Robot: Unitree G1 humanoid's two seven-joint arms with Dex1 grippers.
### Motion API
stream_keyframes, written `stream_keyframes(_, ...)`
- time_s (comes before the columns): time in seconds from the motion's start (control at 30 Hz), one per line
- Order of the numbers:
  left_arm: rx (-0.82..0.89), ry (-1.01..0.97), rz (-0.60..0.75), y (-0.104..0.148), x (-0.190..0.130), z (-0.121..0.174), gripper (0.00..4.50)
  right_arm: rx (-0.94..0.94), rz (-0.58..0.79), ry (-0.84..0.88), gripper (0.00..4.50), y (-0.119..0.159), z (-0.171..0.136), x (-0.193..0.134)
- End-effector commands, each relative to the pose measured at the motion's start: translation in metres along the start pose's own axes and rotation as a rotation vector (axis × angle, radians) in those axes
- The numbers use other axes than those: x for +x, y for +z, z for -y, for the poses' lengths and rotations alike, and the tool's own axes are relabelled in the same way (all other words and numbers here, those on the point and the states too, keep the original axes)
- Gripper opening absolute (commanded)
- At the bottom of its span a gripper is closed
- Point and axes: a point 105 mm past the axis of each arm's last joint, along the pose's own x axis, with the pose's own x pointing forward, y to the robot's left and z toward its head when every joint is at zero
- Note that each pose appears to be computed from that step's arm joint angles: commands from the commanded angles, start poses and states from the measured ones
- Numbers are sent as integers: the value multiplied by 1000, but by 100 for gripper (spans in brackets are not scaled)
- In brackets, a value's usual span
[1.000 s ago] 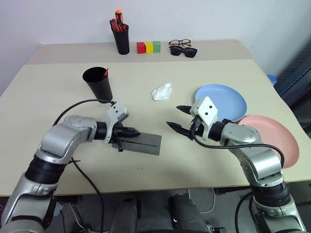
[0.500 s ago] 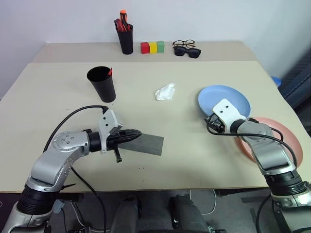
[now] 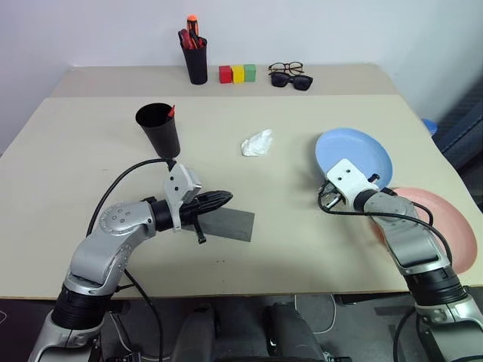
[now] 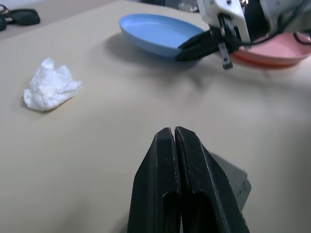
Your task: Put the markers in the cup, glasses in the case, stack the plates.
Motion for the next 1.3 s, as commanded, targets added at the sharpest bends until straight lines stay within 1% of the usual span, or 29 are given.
stream_keyframes(0.03, 21, 4, 46, 11, 5, -4, 0, -147, 140, -115, 3, 34, 21, -16)
stream_keyframes(0.1, 19, 4, 48, 10, 9, -7, 0, -179, 170, -151, 3, 41, 30, -27)
stream_keyframes(0.2, 17, -27, 48, 9, 14, -9, 0, -186, 156, -147, 3, 40, 37, -62)
stream_keyframes(0.37, 18, -78, 45, 6, 24, -17, 0, -137, 12, -132, 3, 9, 32, -121)
stream_keyframes(0.5, 26, -112, 51, 6, 33, -20, 0, -85, -67, -119, 3, -7, 23, -145)
stream_keyframes(0.57, 34, -137, 56, 6, 39, -20, 0, -42, -131, -92, 3, -22, 11, -154)
stream_keyframes(0.63, 43, -151, 64, 8, 45, -19, 0, -14, -195, -57, 66, -38, 0, -158)
stream_keyframes(0.67, 46, -151, 68, 9, 46, -20, 0, -21, -201, -48, 102, -40, -2, -156)
stream_keyframes(0.73, 49, -150, 75, 10, 46, -21, 0, -20, -175, -48, 199, -35, -3, -152)
stream_keyframes(0.77, 50, -138, 77, 11, 44, -22, 0, -32, -152, -62, 245, -29, 0, -146)
stream_keyframes(0.8, 51, -121, 77, 11, 41, -24, 0, -44, -126, -68, 301, -23, 2, -142)
stream_keyframes(0.83, 51, -96, 74, 9, 37, -27, 0, -37, -83, -62, 344, -14, 1, -133)
stream_keyframes(0.93, 52, -15, 54, 4, 23, -36, 0, 33, 77, -8, 344, 19, -10, -102)
stream_keyframes(1.0, 53, 54, 38, -1, 12, -43, 0, 95, 196, 38, 344, 47, -19, -74)
stream_keyframes(1.1, 64, 174, 22, -3, -5, -55, 0, 250, 298, 103, 344, 80, -25, -28)
stream_keyframes(1.2, 67, 268, 8, -4, -22, -62, 0, 323, 336, 160, 430, 102, -29, 9)
stream_keyframes(1.23, 68, 288, 5, -4, -25, -63, 0, 338, 342, 168, 444, 106, -30, 17)
stream_keyframes(1.3, 69, 343, -11, -7, -37, -65, 0, 344, 342, 181, 444, 115, -33, 40)
